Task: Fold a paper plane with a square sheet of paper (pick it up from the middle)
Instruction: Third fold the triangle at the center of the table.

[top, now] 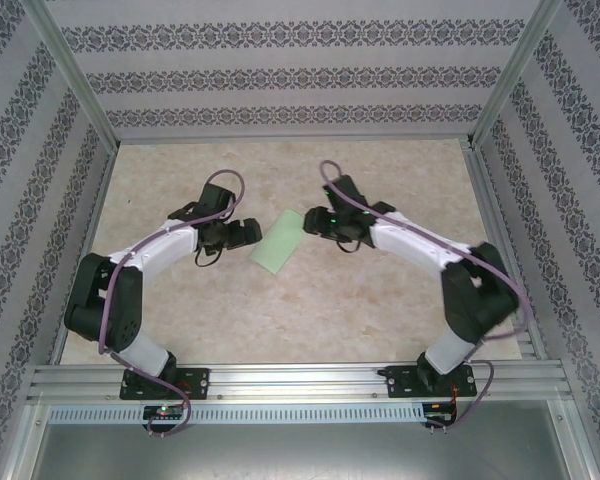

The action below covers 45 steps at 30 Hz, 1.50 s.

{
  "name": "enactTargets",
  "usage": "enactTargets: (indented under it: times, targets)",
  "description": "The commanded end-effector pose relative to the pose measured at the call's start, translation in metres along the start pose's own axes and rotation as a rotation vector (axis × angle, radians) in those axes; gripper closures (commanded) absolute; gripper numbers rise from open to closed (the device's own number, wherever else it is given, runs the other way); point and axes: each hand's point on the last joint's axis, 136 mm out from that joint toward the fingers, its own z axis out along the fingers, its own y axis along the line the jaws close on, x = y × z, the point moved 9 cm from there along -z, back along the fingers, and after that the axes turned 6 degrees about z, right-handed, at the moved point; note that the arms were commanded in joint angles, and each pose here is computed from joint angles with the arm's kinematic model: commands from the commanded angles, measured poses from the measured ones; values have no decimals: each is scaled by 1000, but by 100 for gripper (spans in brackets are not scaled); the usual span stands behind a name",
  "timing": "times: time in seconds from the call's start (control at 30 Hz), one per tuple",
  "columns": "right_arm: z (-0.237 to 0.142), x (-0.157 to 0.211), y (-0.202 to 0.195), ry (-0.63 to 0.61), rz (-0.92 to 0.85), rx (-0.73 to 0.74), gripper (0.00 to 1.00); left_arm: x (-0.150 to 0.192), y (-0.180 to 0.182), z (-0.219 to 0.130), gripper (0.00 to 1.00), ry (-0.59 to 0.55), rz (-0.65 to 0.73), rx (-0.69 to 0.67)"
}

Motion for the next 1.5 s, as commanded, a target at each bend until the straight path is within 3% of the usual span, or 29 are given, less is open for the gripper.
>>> enactTargets:
  times: [0.0,0.23,0.47,0.7,1.0,1.17,1.3,1.47]
  targets:
    - [34,3,36,60,-37,-65,54,-10,7,-13,5,-96,-92,79]
    - [93,9,81,178,-90,-117,62,-3,27,-19,4,-102,-112,32]
    - [127,22,79,288,-126,-56,61,-3,29,-20,4,-103,-99,25]
    - [135,41,65,404,-223,0,61,-4,29,-18,4,-101,-98,27]
    - [105,79,32,594,-460,-52,61,-3,25,-16,7,-86,-90,82]
    - [71,66,35,515,-487,-116,60,-4,16,-12,20,-74,-77,184]
    - [40,44,39,339,-309,-195,54,-3,0,-7,39,-49,-45,290]
    - [15,41,7,187,-66,-139,44,4,-34,2,58,4,38,401]
